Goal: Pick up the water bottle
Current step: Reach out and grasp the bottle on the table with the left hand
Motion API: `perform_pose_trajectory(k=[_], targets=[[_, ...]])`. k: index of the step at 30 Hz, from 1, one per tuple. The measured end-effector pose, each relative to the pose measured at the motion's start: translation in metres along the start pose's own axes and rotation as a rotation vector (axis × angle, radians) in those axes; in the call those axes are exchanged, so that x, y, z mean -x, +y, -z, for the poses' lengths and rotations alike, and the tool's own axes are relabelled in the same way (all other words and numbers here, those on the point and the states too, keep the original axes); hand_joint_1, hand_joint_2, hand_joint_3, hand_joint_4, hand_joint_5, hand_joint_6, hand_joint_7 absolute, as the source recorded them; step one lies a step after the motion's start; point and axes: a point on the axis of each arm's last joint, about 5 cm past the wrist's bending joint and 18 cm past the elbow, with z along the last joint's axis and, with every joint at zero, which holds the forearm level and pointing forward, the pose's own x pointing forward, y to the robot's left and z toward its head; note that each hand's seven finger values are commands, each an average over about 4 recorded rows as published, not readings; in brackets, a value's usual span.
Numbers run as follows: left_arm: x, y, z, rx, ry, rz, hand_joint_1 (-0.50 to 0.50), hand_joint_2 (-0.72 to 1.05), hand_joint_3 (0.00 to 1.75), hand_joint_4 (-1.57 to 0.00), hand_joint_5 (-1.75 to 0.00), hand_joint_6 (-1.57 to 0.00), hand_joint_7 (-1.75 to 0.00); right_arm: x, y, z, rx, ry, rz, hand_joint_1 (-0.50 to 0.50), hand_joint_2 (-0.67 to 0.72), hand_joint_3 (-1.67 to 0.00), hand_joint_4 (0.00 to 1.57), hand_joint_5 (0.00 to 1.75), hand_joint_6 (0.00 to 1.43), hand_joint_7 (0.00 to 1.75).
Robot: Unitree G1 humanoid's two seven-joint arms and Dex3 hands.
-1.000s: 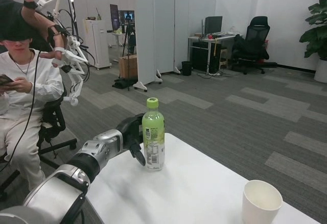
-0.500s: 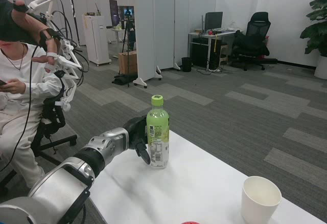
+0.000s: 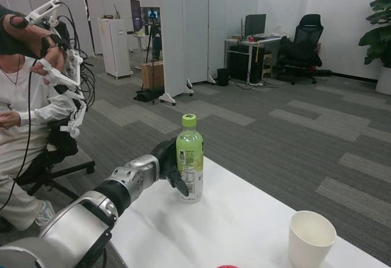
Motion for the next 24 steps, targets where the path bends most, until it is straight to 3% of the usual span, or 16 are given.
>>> perform_pose_trajectory(k=[4,7,8,9,12,15,17,19,21,24], targets=[[-0.0003,-0.0010,0.0007,0.020,-0.002,-0.002,-0.50,0.23,0.09,0.00,0.00,-0.43,-0.10,0.0004,0.0000,0.0008,-0.002,0.003,0.003,-0.46,0.66,0.00,0.00,0.00,0.00,0.00],[-0.0004,-0.0013,0.0009,0.024,0.000,-0.001,-0.50,0.45,0.09,-0.09,0.00,-0.90,-0.26,0.0010,-0.0006,0.0018,-0.001,0.009,0.007,-0.46,0.66,0.00,0.00,0.00,0.00,0.00],[-0.0005,-0.0016,0.0011,0.027,0.001,0.001,-0.50,0.54,0.09,-0.17,0.00,-1.07,-0.31,0.0012,-0.0008,0.0021,-0.001,0.012,0.008,-0.46,0.66,0.00,0.00,0.00,0.00,0.00],[-0.0006,-0.0020,0.0014,0.033,0.001,0.003,-0.50,0.60,0.09,-0.22,0.00,-1.13,-0.33,0.0013,-0.0010,0.0024,-0.001,0.014,0.009,-0.46,0.66,0.00,0.00,0.00,0.00,0.00],[-0.0010,-0.0035,0.0025,0.048,0.004,0.010,-0.47,0.74,0.02,-0.69,-0.10,-1.32,-0.66,0.0015,-0.0012,0.0027,-0.003,0.015,0.011,-0.48,0.66,0.00,0.00,0.00,0.00,0.00],[-0.0013,-0.0047,0.0033,0.046,0.009,0.015,-0.42,0.72,0.07,-1.19,-0.56,-1.36,-1.08,0.0015,-0.0012,0.0028,-0.006,0.015,0.013,-0.49,0.66,0.00,0.00,0.00,0.00,0.00],[-0.0014,-0.0052,0.0036,0.042,0.011,0.018,-0.36,0.69,0.04,-1.46,-1.08,-1.36,-1.36,0.0016,-0.0012,0.0028,-0.007,0.015,0.014,-0.48,0.66,0.00,0.00,0.00,0.00,0.00],[-0.0013,-0.0056,0.0038,0.040,0.011,0.021,-0.30,0.69,0.04,-1.53,-1.44,-1.37,-1.47,0.0016,-0.0012,0.0028,-0.009,0.015,0.015,-0.46,0.66,0.00,0.00,0.00,0.00,0.00],[-0.0012,-0.0060,0.0038,0.038,0.010,0.024,-0.22,0.69,0.04,-1.55,-1.64,-1.39,-1.47,0.0016,-0.0013,0.0028,-0.012,0.014,0.017,-0.46,0.66,0.00,0.00,0.00,0.00,0.00],[-0.0008,-0.0068,0.0038,0.035,0.008,0.031,-0.09,0.69,0.00,-1.57,-1.75,-1.39,-1.47,0.0016,-0.0013,0.0029,-0.013,0.014,0.018,-0.46,0.66,0.00,0.00,0.00,0.00,0.00]])
